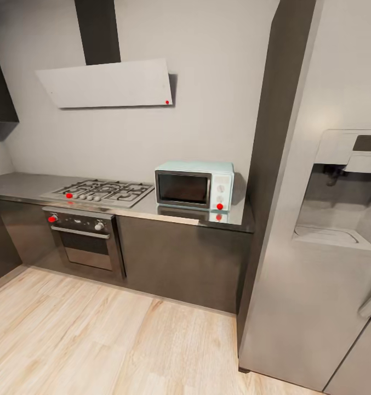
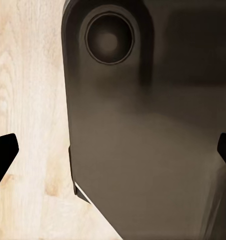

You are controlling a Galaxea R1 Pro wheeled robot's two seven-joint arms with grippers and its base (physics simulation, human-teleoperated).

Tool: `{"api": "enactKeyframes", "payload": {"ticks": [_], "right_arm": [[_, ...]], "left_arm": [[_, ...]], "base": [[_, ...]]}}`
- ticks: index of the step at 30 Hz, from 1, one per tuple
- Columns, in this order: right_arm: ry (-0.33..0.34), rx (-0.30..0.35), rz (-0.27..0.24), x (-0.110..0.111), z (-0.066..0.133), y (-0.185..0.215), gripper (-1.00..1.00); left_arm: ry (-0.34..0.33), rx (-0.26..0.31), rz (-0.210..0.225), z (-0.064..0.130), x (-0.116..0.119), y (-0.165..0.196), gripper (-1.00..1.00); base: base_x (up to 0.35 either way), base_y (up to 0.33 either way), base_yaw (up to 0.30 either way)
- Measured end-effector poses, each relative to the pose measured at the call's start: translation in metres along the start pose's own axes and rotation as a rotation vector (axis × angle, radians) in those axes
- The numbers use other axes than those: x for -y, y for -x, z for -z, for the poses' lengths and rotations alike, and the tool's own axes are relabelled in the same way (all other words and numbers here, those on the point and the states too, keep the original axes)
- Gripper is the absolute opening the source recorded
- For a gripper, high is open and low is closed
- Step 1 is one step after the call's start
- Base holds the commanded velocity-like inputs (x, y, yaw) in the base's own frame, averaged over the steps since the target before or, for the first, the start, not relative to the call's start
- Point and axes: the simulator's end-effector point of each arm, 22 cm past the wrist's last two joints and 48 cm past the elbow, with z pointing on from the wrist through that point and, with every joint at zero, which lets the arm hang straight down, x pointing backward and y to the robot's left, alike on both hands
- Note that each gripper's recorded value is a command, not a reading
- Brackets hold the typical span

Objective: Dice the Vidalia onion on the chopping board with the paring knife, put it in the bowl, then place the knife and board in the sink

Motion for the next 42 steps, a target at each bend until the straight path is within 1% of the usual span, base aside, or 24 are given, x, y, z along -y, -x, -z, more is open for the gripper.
{"api": "enactKeyframes", "payload": {"ticks": [42], "right_arm": [[0.001,0.000,-0.002,-0.0005,0.0000,-0.0001,1.00]], "left_arm": [[-0.002,0.000,0.007,0.0000,0.0015,0.0000,1.00]], "base": [[0.000,0.000,0.000]]}}
